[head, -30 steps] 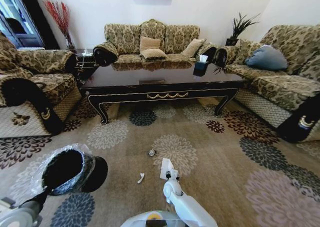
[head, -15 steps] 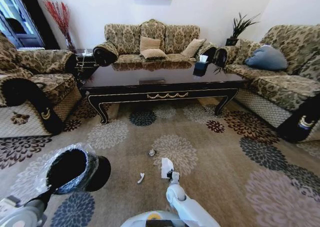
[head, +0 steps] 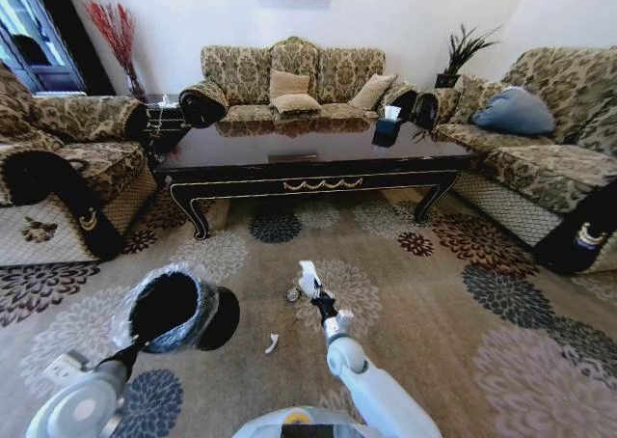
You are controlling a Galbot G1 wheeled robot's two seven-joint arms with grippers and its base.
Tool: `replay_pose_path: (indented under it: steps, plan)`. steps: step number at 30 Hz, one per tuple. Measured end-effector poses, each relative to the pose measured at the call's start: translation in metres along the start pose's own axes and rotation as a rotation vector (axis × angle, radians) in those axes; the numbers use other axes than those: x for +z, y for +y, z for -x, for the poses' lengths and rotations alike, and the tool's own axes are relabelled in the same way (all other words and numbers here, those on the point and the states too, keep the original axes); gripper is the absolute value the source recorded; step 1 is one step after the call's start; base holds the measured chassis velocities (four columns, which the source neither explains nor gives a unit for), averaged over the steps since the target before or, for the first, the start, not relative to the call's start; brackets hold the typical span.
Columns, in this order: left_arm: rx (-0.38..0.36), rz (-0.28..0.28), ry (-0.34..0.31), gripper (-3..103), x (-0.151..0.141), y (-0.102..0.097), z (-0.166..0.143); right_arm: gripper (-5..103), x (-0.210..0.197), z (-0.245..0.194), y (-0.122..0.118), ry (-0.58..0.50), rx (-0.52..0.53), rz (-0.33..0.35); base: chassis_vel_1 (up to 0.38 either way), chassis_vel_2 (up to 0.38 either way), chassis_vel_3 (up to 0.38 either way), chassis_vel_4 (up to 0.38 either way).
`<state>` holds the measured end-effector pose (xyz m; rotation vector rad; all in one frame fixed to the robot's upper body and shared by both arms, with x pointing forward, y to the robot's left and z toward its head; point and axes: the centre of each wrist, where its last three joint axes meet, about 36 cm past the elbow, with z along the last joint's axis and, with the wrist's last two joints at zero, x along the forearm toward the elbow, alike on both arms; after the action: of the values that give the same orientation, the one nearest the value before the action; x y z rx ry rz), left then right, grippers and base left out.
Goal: Move to the front of the table and pick up the trash from the floor, then place it into the trash bin.
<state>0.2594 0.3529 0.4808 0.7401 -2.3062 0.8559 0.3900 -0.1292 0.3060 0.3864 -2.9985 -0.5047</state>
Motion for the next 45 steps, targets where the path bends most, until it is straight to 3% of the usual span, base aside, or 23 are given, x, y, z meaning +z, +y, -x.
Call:
replay_pose_path:
  steps: [7,14,18,23,25,28,31,36,39,45]
  plan:
    - [0.017,0.053,0.032,2,0.019,-0.021,0.011,0,-0.035,0.010,-0.024,-0.100,-0.199,-0.066,0.000,0.000,0.000,0.000]
    - [0.051,0.167,0.042,2,0.042,-0.046,0.018,0,-0.061,0.018,-0.020,-0.165,-0.351,-0.016,0.000,0.000,0.000,0.000]
    - [0.073,0.188,0.042,2,0.044,-0.050,0.022,0,-0.061,0.016,-0.010,-0.184,-0.438,0.017,0.000,0.000,0.000,0.000]
    - [0.087,0.192,0.044,2,0.045,-0.052,0.026,0,-0.061,0.008,0.001,-0.193,-0.543,0.034,0.000,0.000,0.000,0.000]
    - [0.094,0.199,0.051,2,0.048,-0.052,0.030,0,-0.057,0.006,-0.001,-0.206,-0.637,0.001,0.000,0.000,0.000,0.000]
    - [0.092,0.199,0.057,2,0.050,-0.052,0.033,0,-0.055,0.007,-0.003,-0.210,-0.675,-0.012,0.000,0.000,0.000,0.000]
    - [0.091,0.193,0.064,2,0.054,-0.054,0.043,0,-0.048,0.013,-0.005,-0.237,-0.787,-0.043,0.000,0.000,0.000,0.000]
    - [0.108,0.186,0.075,2,0.058,-0.061,0.050,0,-0.037,0.023,-0.002,-0.251,-0.869,-0.060,0.000,0.000,0.000,0.000]
    - [0.145,0.173,0.086,2,0.062,-0.071,0.058,0,-0.015,0.044,0.022,-0.268,-0.968,-0.069,0.000,0.000,0.000,0.000]
    - [0.187,0.149,0.072,2,0.064,-0.075,0.059,0,-0.008,0.066,0.038,-0.278,-1.018,-0.070,0.000,0.000,0.000,0.000]
